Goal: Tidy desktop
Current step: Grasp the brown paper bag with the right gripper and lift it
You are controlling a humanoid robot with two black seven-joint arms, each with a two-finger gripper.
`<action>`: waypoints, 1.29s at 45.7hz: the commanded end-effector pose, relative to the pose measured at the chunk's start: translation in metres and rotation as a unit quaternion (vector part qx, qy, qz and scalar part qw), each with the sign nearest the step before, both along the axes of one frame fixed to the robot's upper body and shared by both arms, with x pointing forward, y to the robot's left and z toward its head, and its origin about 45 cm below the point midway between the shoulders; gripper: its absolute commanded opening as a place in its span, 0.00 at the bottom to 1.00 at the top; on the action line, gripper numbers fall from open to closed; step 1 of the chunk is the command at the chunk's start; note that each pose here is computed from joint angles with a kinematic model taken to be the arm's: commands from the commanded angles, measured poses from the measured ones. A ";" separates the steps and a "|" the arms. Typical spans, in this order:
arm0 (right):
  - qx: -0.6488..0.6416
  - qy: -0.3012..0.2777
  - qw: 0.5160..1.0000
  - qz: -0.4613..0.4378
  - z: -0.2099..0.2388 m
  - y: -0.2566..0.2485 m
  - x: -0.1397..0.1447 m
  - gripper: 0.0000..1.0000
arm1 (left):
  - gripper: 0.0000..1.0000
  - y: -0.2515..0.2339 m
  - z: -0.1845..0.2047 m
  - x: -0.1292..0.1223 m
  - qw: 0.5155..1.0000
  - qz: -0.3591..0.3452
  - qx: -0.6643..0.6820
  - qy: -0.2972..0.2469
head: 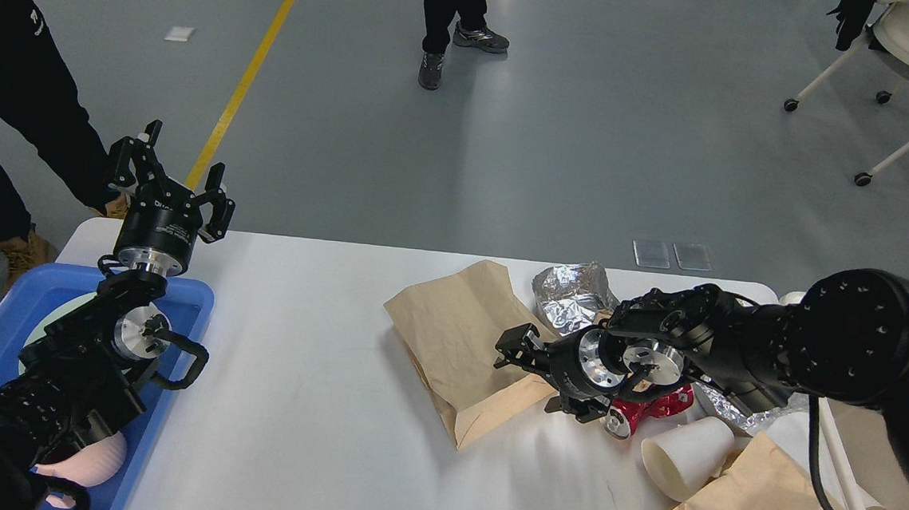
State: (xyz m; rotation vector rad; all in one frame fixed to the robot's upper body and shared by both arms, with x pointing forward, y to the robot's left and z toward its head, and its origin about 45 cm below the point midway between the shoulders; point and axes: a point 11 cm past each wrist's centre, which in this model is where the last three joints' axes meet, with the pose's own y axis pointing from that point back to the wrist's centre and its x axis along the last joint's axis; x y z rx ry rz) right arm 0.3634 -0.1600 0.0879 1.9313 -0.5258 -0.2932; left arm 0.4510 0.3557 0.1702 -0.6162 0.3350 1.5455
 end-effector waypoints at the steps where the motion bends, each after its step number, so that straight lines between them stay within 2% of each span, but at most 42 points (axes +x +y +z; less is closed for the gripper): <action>1: -0.003 -0.003 1.000 -0.002 -0.007 0.000 -0.002 0.79 | 0.96 0.000 0.000 0.000 1.000 0.000 0.000 0.000; 3: -0.004 -0.002 1.000 0.000 -0.007 0.000 -0.003 0.60 | 0.96 0.000 0.000 0.000 1.000 0.000 0.000 0.000; 4: -0.005 0.001 1.000 0.003 -0.007 0.001 -0.004 0.41 | 0.96 0.000 0.000 0.000 1.000 0.000 0.000 0.000; 9: 0.001 0.004 1.000 0.008 -0.003 0.005 -0.004 0.00 | 0.96 0.000 0.000 0.000 1.000 0.000 0.000 0.000; 21: 0.003 0.012 1.000 0.011 0.004 0.002 -0.005 0.00 | 0.96 0.000 0.000 0.000 1.000 0.000 0.000 0.000; 32: 0.006 0.004 1.000 -0.002 0.045 -0.019 0.007 0.00 | 0.96 0.000 0.000 0.000 1.000 0.000 0.000 0.000; 40: 0.027 0.003 1.000 -0.009 0.099 -0.037 0.012 0.00 | 0.96 0.000 0.000 0.000 1.000 0.000 0.000 0.000; 48: 0.075 -0.009 0.997 0.001 0.176 -0.051 0.024 0.00 | 0.96 0.000 0.000 0.000 1.000 0.000 0.000 0.000; 59: 0.128 -0.069 0.989 0.023 0.285 -0.076 0.037 0.00 | 0.96 0.000 0.000 0.000 1.000 0.000 0.000 0.000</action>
